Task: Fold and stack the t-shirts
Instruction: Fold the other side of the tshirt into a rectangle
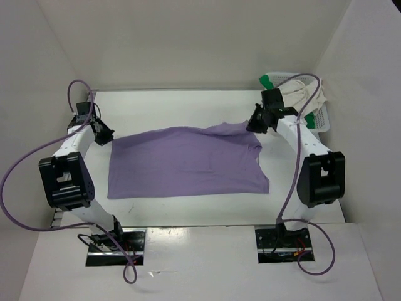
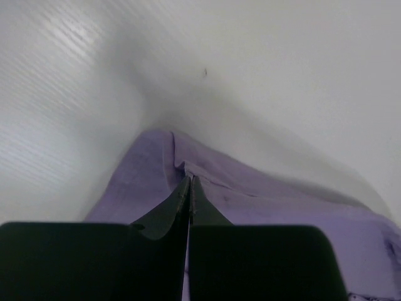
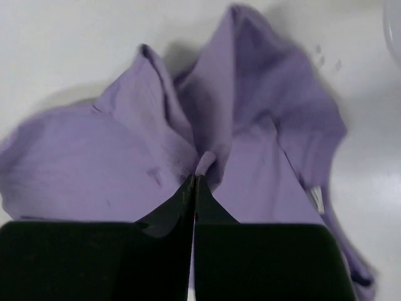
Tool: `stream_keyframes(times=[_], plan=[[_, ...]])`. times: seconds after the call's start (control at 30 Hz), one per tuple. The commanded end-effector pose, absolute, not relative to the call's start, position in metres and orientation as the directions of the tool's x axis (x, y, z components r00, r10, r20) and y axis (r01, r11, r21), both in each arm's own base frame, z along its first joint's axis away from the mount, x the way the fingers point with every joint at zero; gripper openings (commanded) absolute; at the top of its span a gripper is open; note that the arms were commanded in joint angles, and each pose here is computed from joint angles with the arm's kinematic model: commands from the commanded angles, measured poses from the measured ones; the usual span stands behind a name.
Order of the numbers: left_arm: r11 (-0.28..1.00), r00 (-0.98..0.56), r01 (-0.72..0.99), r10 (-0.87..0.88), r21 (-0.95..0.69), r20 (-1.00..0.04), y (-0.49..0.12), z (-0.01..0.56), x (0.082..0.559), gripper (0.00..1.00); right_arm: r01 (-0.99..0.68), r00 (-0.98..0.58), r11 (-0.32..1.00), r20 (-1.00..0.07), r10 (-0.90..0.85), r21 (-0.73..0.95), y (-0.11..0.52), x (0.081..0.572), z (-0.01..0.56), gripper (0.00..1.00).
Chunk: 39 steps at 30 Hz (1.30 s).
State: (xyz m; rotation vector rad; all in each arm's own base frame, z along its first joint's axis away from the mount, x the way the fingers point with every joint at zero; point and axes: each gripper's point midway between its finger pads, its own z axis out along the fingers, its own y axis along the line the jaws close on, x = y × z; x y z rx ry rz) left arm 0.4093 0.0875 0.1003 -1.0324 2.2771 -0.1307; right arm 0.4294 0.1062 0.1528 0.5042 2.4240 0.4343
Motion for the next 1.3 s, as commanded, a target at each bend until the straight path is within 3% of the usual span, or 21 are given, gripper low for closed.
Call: stream_keyframes(times=[0.0, 0.43, 0.73, 0.8, 0.83, 0.9, 1.03, 1.13, 1.17, 1.27], plan=[[0.687, -0.493, -0.632, -0.713, -0.359, -0.499, 0.08, 0.113, 0.396, 0.0, 0.236, -0.716, 0.869, -0.527, 0.458, 0.435, 0.1, 0.393, 0.167, 0.0], [0.633, -0.47, -0.674, -0.765, -0.379, -0.441, 0.09, 0.113, 0.353, 0.0, 0.374, -0.781, 0.846, -0.363, 0.508, 0.38, 0.072, 0.264, 0.132, 0.0], [0.555, -0.448, -0.733, -0.829, -0.393, -0.336, 0.095, 0.09, 0.318, 0.0, 0.427, -0.825, 0.838, -0.232, 0.515, 0.34, 0.07, 0.222, 0.122, 0.0], [0.526, -0.439, -0.754, -0.849, -0.395, -0.293, 0.093, 0.081, 0.309, 0.1, 0.428, -0.839, 0.85, -0.215, 0.5, 0.308, 0.068, 0.213, 0.119, 0.0], [0.512, -0.421, -0.76, -0.857, -0.401, -0.296, 0.096, 0.084, 0.308, 0.27, 0.42, -0.839, 0.856, -0.231, 0.494, 0.302, 0.066, 0.215, 0.121, 0.03], [0.493, -0.39, -0.765, -0.867, -0.415, -0.311, 0.103, 0.095, 0.309, 0.35, 0.397, -0.846, 0.862, -0.237, 0.477, 0.315, 0.07, 0.217, 0.126, 0.13], [0.511, -0.361, -0.733, -0.852, -0.45, -0.379, 0.106, 0.135, 0.318, 0.35, 0.372, -0.821, 0.868, -0.321, 0.473, 0.328, 0.067, 0.245, 0.148, 0.33], [0.57, -0.412, -0.667, -0.819, -0.479, -0.4, 0.083, 0.143, 0.334, 0.35, 0.333, -0.782, 0.857, -0.393, 0.484, 0.392, 0.074, 0.277, 0.164, 0.37], [0.586, -0.426, -0.639, -0.809, -0.497, -0.406, 0.076, 0.141, 0.34, 0.35, 0.308, -0.788, 0.857, -0.394, 0.473, 0.414, 0.082, 0.287, 0.162, 0.31], [0.642, -0.508, -0.569, -0.766, -0.513, -0.394, 0.041, 0.127, 0.349, 0.35, 0.265, -0.795, 0.852, -0.398, 0.457, 0.451, 0.114, 0.319, 0.141, 0.0]])
